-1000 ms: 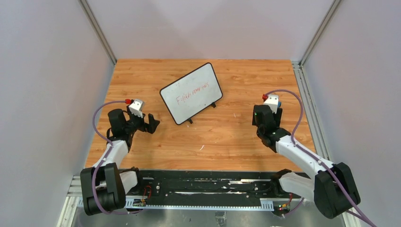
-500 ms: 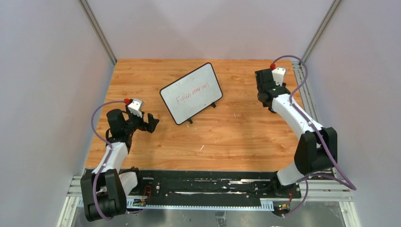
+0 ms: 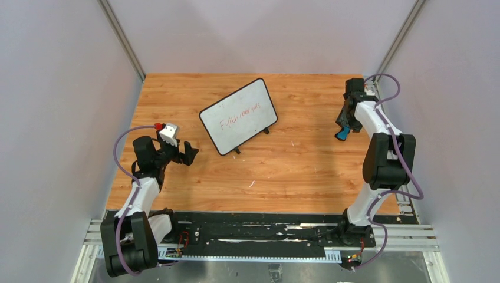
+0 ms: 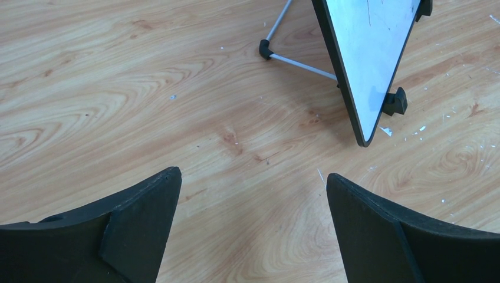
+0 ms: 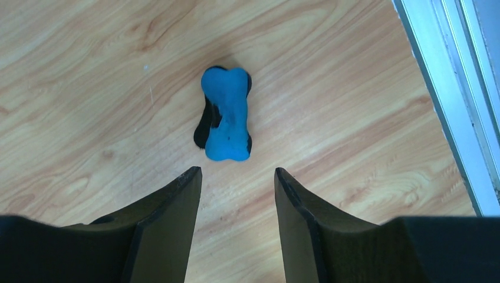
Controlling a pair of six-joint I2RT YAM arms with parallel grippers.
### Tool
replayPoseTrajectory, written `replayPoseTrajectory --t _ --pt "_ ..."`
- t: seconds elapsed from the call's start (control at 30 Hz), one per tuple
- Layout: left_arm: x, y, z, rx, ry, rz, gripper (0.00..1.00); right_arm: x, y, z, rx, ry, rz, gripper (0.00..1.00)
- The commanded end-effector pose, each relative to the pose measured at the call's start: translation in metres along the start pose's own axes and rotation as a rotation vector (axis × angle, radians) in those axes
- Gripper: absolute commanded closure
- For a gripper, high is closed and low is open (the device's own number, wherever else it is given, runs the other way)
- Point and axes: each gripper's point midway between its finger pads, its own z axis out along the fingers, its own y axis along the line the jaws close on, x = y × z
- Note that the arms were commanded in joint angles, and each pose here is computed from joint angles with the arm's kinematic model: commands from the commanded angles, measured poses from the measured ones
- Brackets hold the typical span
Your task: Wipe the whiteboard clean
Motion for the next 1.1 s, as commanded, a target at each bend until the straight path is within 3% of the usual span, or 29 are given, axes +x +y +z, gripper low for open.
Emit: replayPoseTrajectory --t 0.0,1.07 --pt "-0.004 0.001 -0.001 -0.006 -0.013 0.022 0.02 -0.011 -0.002 0.012 -0.025 0.038 0.040 0.50" --pt "-0.002 0.003 0.001 -0.004 -0.004 0.014 0.02 0.010 -0.009 0.074 -0.006 0.190 0.048 0.51"
